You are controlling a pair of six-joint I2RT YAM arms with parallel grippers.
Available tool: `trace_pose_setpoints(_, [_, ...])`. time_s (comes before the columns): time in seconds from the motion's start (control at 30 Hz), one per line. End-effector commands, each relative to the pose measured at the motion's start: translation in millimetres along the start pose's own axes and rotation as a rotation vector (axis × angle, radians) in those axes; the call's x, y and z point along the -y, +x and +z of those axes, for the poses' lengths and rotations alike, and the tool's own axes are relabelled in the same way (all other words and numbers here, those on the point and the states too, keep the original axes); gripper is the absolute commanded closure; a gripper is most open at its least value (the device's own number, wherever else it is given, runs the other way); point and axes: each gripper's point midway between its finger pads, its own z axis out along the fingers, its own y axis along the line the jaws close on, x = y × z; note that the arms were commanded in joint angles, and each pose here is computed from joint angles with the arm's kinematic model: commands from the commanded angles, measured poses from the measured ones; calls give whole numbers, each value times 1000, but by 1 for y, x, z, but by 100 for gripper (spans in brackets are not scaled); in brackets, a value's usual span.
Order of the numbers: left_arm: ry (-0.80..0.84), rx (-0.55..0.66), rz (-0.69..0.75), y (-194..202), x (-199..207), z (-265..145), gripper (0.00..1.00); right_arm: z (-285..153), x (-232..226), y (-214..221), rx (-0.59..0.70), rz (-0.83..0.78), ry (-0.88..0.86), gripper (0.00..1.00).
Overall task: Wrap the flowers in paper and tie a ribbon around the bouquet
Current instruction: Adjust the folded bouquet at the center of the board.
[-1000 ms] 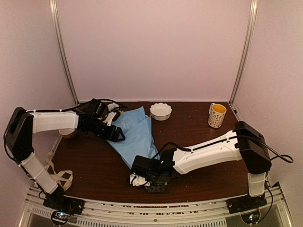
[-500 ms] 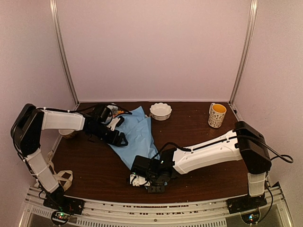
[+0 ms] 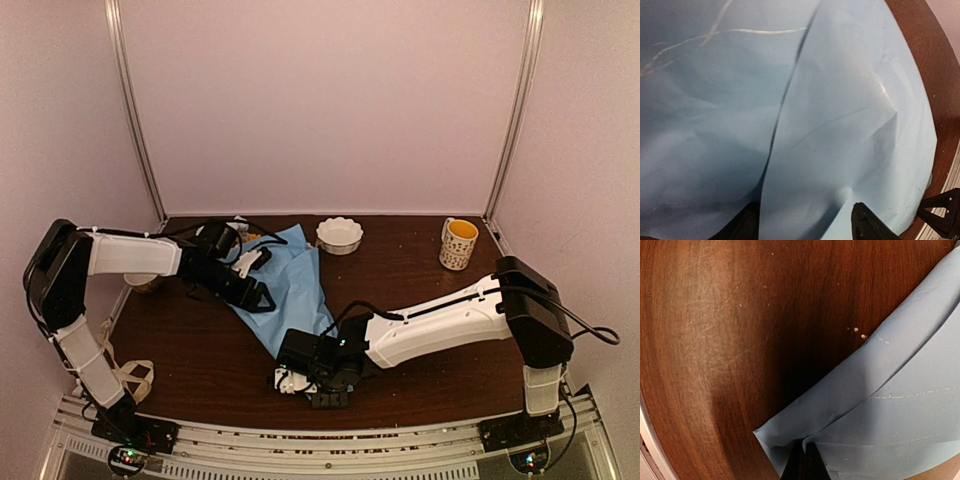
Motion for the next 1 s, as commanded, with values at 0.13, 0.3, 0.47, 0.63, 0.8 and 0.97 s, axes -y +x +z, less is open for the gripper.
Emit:
trace_pose_setpoints(0.13, [109,50,90,-10,32,-11,62,24,-26,21,-68,-7,-73,100])
trace_pose_setpoints(0.3, [54,81,102,-21,27,-21,100,24,-25,22,-69,0,-70,100])
trace_pose_setpoints(0.47, [-35,57,90,-24,12,-22,100,21,-24,21,-66,7,-61,100])
trace_pose_setpoints(0.63, [-297,-30,69,-22,-35,-22,100,9,-15,18,-45,19,-23,95])
trace_pose_setpoints(0.8, [-366,-95,77,-13,-59,0,100,-11,-10,9,4,39,-23,80])
trace_pose_setpoints(0.97, [-363,-103,81,-6,-65,14,100,-51,-2,0,113,67,-11,68])
